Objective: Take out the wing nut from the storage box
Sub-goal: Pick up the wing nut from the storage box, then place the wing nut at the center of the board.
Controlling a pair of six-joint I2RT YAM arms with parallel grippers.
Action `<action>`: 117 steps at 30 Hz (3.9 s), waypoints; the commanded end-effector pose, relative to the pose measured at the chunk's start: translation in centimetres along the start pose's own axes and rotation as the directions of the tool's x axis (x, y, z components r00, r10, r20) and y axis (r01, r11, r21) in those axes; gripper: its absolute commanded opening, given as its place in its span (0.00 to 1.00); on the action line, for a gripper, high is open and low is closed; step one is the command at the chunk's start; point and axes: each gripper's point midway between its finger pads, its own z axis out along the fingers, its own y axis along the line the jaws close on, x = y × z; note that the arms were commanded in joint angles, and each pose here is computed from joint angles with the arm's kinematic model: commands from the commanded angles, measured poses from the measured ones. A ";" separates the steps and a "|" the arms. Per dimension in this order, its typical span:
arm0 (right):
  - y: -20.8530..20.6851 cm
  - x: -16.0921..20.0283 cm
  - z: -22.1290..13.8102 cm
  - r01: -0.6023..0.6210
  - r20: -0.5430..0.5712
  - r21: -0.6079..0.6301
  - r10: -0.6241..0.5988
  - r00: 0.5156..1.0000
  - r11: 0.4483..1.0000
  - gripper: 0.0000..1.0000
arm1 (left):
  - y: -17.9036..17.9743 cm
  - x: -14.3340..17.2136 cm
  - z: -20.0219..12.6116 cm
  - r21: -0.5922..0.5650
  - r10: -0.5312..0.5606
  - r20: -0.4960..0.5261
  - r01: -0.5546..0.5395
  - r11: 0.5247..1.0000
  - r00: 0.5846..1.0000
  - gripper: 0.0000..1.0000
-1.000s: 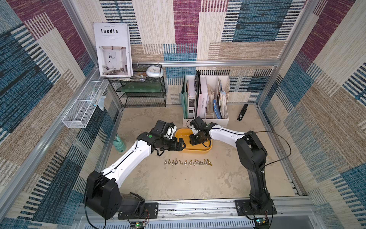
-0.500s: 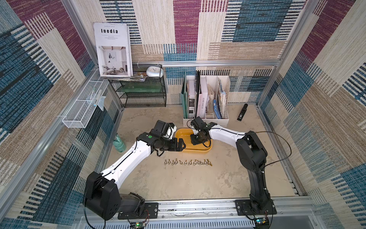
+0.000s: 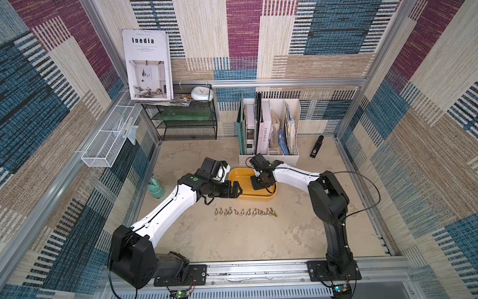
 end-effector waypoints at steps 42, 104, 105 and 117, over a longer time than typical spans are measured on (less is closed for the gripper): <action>-2.5 2.7 -8.3 -0.072 0.101 0.026 0.069 0.993 0.997 0.00 | -3.0 0.9 -0.4 0.136 0.022 0.005 -0.023 0.990 1.000 0.99; -3.9 9.0 -12.3 0.006 0.189 0.028 -0.011 0.982 1.000 0.42 | -5.5 3.5 0.0 0.024 0.100 0.022 -0.100 0.995 0.995 0.99; -3.5 8.1 -12.6 0.023 0.205 0.026 -0.028 0.978 0.999 0.45 | -5.1 3.4 0.0 0.005 0.096 0.025 -0.096 0.995 0.995 0.99; -2.0 1.1 -8.6 0.094 0.153 0.058 -0.101 0.983 0.994 0.46 | -2.9 1.5 -0.4 -0.049 0.059 0.049 -0.057 0.997 0.997 0.99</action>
